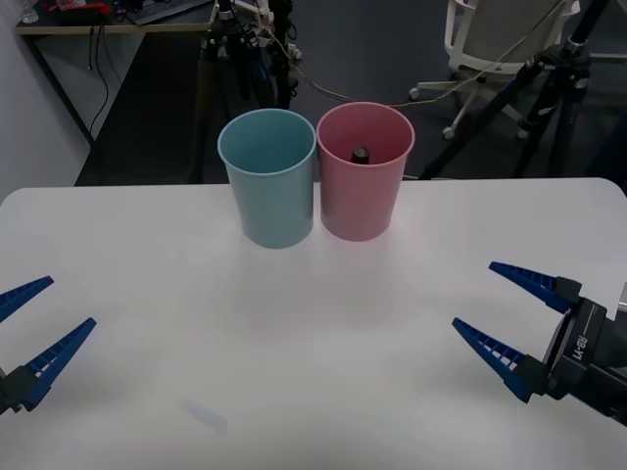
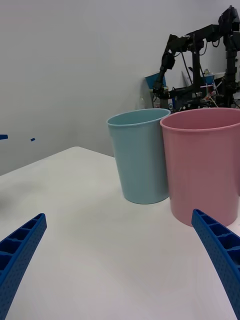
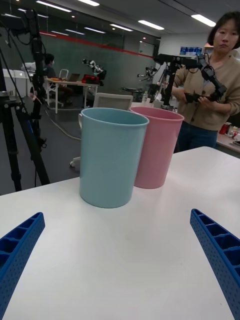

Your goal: Grasp the object on the table and drop it into the matching bin: aluminum can to the light blue bin, PET bottle to the pink bin.

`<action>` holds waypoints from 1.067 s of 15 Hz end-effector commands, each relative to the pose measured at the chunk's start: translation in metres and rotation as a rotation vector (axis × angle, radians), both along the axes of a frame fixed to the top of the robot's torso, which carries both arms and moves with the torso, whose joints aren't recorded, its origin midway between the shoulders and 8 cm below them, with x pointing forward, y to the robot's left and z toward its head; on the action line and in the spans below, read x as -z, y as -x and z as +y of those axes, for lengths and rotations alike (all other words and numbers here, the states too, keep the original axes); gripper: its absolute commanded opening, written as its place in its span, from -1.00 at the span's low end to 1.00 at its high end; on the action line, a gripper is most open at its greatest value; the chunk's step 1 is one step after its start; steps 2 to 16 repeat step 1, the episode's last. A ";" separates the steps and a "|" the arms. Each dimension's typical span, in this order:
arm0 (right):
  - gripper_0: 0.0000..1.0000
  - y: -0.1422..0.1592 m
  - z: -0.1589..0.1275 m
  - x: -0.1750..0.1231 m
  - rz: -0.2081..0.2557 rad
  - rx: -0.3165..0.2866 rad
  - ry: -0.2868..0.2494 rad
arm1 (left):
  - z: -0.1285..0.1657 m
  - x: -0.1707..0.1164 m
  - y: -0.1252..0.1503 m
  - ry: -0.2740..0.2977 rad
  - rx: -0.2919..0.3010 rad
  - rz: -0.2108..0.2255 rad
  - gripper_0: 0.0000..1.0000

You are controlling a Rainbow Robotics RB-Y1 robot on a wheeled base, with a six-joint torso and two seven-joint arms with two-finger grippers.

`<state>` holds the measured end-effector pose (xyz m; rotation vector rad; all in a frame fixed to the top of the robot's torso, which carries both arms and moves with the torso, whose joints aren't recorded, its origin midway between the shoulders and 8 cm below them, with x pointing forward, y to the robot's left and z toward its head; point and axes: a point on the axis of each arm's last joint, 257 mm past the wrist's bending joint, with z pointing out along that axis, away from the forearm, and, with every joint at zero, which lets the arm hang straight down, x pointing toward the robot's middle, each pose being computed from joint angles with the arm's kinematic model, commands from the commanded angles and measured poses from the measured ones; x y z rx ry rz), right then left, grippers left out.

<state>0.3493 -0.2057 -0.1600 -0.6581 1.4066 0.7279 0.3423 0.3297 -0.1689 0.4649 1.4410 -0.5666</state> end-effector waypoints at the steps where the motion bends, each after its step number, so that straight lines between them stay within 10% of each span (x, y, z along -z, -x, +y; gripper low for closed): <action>1: 1.00 0.001 -0.001 0.003 0.011 0.004 -0.001 | 0.000 0.000 0.000 0.000 0.000 0.000 1.00; 16: 1.00 0.001 -0.001 0.003 0.011 0.004 -0.001 | 0.000 0.000 0.000 0.000 0.000 0.000 1.00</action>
